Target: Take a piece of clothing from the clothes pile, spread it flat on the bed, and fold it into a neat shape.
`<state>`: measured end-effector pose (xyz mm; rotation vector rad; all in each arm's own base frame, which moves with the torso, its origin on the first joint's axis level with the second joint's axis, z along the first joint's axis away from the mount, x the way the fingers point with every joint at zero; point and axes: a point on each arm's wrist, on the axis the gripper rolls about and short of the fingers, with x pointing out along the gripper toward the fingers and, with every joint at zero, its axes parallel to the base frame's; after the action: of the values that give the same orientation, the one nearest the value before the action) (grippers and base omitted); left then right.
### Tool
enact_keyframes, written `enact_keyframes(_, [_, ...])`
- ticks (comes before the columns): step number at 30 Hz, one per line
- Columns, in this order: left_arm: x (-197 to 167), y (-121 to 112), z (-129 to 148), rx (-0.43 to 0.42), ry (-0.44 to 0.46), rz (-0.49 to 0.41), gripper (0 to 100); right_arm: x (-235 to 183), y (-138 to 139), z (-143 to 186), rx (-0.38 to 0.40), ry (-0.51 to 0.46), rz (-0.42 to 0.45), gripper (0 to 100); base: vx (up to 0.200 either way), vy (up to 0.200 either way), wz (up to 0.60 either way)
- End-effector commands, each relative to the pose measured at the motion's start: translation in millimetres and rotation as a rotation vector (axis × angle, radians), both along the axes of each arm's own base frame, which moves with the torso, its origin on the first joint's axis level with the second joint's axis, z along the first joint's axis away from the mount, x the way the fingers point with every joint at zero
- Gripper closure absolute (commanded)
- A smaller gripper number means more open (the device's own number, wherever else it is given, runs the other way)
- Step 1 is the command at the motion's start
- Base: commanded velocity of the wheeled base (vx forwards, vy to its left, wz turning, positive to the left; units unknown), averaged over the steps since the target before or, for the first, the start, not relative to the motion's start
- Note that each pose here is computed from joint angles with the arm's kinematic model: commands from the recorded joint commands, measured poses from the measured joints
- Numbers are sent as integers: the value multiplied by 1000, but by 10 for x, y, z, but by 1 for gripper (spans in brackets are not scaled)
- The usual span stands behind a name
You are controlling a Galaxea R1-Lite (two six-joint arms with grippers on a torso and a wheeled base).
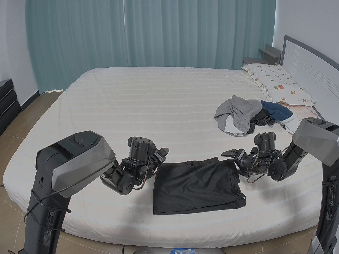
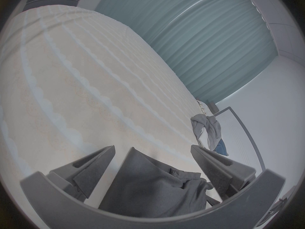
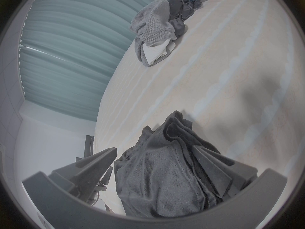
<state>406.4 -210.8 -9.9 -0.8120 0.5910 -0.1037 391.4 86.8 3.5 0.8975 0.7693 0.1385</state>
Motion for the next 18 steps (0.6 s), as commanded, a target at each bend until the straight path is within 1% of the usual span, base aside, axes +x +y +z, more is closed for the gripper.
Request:
enact_keyframes(1, [59,-60,-163,15,2,14,0,19,11,-48,12,13,-10,0,0,0,0])
enact_keyframes(6, [52,-83,-173,32,-1,-9,0,20,5,-67,12,18,-13,0,0,0,0])
enact_keyframes(8, [47,-98,-217,50,1,-31,0,16,10,-76,11,21,-11,0,0,0,0])
enact_keyframes(13, [51,-126,-244,53,0,-41,0,12,9,-98,10,27,-11,0,0,0,0])
enact_keyframes(18, [84,-166,-353,101,-4,-56,0,14,16,-95,11,26,-11,0,0,0,0])
